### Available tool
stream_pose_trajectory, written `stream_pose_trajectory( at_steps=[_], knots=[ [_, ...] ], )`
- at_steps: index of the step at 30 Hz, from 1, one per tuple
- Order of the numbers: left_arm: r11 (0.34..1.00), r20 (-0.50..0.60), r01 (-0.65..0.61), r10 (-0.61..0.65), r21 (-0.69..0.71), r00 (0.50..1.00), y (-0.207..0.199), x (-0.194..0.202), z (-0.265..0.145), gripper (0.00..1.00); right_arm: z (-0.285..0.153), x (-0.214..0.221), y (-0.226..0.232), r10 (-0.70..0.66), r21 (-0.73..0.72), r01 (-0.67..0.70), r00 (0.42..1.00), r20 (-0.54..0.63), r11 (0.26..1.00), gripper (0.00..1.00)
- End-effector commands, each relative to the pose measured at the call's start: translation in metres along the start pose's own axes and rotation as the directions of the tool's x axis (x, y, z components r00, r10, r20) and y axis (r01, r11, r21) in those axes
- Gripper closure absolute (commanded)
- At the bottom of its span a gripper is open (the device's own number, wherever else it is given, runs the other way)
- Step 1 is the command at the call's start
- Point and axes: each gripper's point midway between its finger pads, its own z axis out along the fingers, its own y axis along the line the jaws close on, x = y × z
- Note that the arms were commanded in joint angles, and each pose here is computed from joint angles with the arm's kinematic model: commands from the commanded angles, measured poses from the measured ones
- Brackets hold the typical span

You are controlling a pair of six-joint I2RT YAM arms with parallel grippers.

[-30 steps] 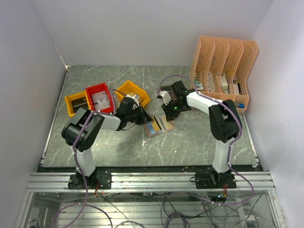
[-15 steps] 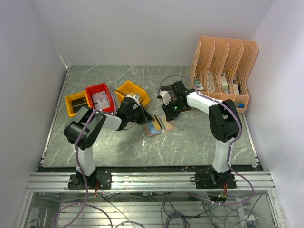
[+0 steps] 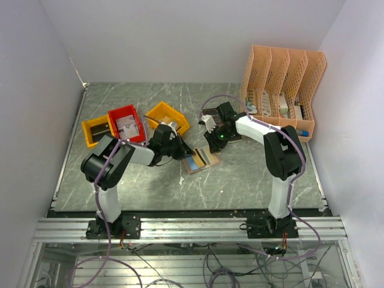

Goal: Put the credit cards into the card holder
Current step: Insert the credit card into the card holder.

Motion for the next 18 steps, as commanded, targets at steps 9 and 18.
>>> stream_pose_trajectory(
  at_steps=[9, 18],
  knots=[
    [0.996, 0.032, 0.031, -0.029, -0.08, 0.999, 0.012, 0.003, -0.002, 0.93, 0.002, -0.002, 0.003, -0.012, -0.018, 0.012, 1.0, -0.005, 1.0, 0.77],
    [0.996, 0.077, 0.007, 0.0, -0.09, 0.997, 0.012, -0.004, 0.007, 0.93, 0.002, -0.002, 0.004, -0.013, -0.021, 0.013, 1.0, -0.005, 1.0, 0.77]
  ],
)
